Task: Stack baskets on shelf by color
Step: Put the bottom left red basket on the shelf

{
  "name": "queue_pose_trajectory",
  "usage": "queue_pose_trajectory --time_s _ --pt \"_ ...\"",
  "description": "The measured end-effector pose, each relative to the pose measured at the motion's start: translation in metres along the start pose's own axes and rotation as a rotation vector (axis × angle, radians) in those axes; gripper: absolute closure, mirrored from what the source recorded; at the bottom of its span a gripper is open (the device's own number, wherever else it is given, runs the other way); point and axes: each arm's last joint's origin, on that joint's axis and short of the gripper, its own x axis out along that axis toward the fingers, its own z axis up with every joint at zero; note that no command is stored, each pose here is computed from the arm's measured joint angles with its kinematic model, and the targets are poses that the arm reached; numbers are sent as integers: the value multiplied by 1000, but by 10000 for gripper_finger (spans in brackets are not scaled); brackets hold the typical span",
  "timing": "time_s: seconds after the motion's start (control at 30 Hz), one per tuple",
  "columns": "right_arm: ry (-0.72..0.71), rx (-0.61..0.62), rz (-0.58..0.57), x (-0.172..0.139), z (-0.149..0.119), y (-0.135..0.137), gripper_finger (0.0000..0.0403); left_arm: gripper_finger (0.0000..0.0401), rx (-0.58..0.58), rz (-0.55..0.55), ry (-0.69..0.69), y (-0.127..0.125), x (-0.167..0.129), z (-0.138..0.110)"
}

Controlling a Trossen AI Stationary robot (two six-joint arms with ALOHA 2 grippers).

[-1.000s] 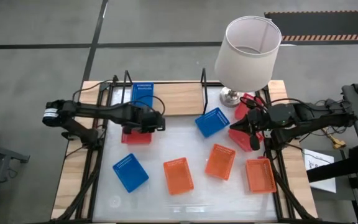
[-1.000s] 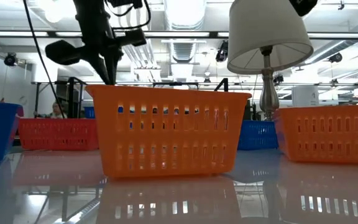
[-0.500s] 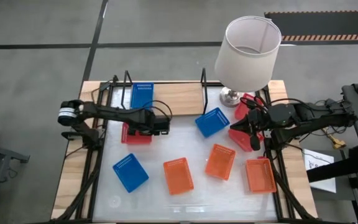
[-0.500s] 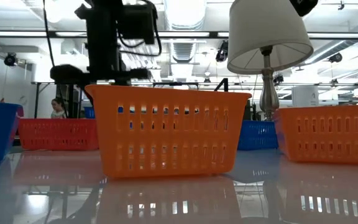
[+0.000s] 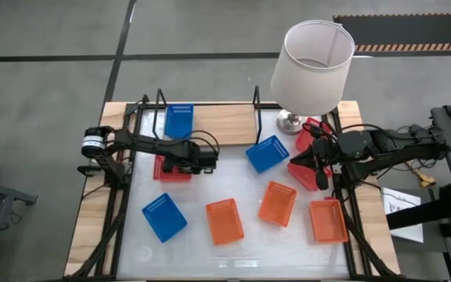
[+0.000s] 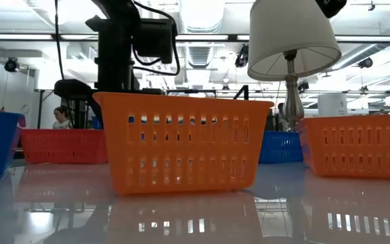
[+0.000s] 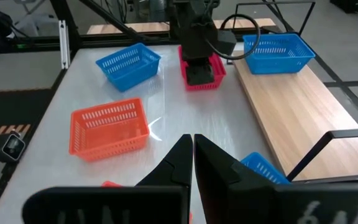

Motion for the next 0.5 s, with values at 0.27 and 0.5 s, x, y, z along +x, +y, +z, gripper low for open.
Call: queue_pose_trajectory --time_s 0.27,0.5 --pt "1 -9 0 0 0 0 394 398 104 -99 130 -1 -42 -18" --pt "2 -26 -1 0 0 0 394 400 449 -422 84 -11 -136 -42"
